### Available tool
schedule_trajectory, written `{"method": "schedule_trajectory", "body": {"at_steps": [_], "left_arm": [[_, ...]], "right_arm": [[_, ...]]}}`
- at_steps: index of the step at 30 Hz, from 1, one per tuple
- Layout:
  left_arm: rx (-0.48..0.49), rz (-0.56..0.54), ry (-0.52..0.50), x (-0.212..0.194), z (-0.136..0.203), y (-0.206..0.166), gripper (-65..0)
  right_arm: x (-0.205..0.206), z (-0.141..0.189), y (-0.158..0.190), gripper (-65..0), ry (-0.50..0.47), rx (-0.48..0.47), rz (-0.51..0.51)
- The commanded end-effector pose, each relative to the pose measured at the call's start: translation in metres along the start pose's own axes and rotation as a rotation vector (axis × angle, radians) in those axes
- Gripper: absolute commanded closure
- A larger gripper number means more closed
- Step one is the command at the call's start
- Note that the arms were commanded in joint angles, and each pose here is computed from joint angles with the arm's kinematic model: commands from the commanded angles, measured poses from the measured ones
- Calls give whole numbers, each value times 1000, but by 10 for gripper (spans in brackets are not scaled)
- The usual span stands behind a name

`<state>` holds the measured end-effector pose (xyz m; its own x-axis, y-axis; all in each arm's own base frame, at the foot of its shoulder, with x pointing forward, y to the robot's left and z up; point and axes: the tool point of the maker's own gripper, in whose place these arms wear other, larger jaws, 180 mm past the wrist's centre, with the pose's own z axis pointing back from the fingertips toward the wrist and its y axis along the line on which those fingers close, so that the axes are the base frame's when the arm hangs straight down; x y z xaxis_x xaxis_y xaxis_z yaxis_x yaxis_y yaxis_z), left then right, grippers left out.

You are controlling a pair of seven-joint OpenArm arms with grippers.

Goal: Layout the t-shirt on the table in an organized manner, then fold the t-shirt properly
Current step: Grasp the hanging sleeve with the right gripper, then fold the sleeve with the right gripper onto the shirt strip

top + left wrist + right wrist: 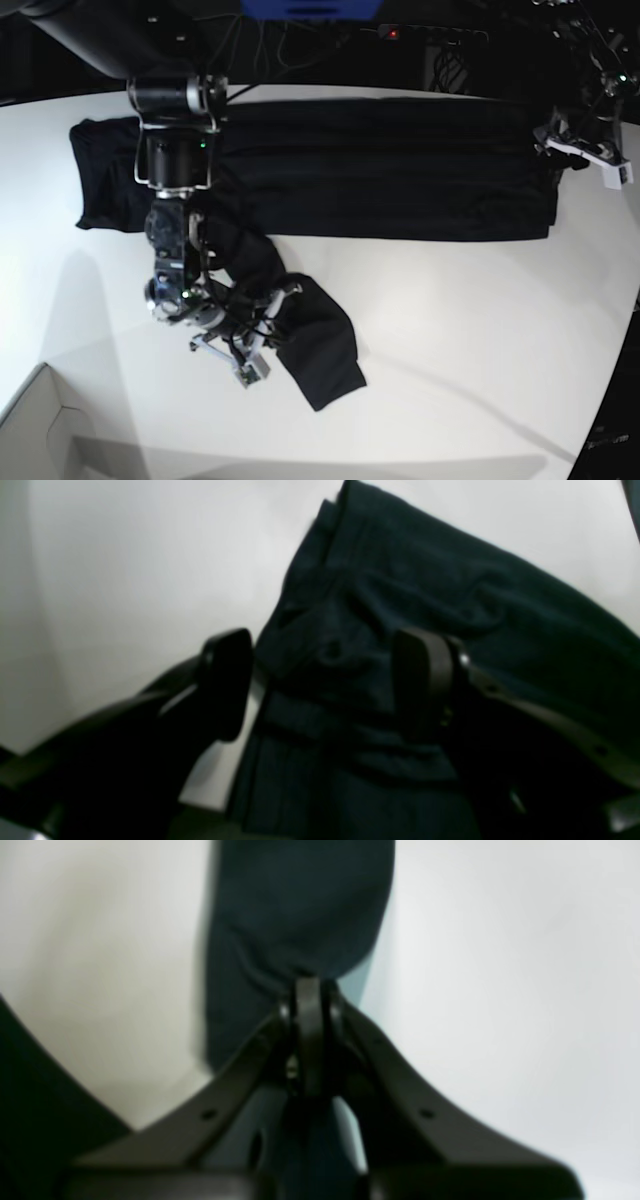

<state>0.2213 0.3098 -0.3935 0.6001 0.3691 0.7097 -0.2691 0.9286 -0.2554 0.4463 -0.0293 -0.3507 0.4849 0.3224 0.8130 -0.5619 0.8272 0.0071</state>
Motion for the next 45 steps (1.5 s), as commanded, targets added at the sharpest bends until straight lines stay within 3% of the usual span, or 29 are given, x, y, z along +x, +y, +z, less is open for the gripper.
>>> {"method": "schedule_trajectory", "body": {"at_steps": [1, 9, 14, 22, 34, 40, 45], "left_arm": [[-8, -15, -51, 17, 3, -1, -423], [34, -21, -121, 38, 18, 8, -423], [64, -18, -156, 49, 27, 18, -423], [66, -19, -157, 49, 27, 18, -423], [53, -28, -188, 61, 27, 11, -423], [39, -50, -234, 79, 29, 2, -423], [27, -50, -266, 92, 27, -4, -424]], "right_arm": [[32, 7, 11, 0, -84, 7, 33], [41, 56, 110, 0, -139, 69, 277], [24, 64, 180, 0, -140, 210, 347], [-4, 70, 239, 0, -104, 345, 374], [-27, 71, 268, 0, -58, 420, 378], [-33, 72, 273, -119, -44, 433, 373], [-19, 83, 272, -169, -95, 416, 372]]}}
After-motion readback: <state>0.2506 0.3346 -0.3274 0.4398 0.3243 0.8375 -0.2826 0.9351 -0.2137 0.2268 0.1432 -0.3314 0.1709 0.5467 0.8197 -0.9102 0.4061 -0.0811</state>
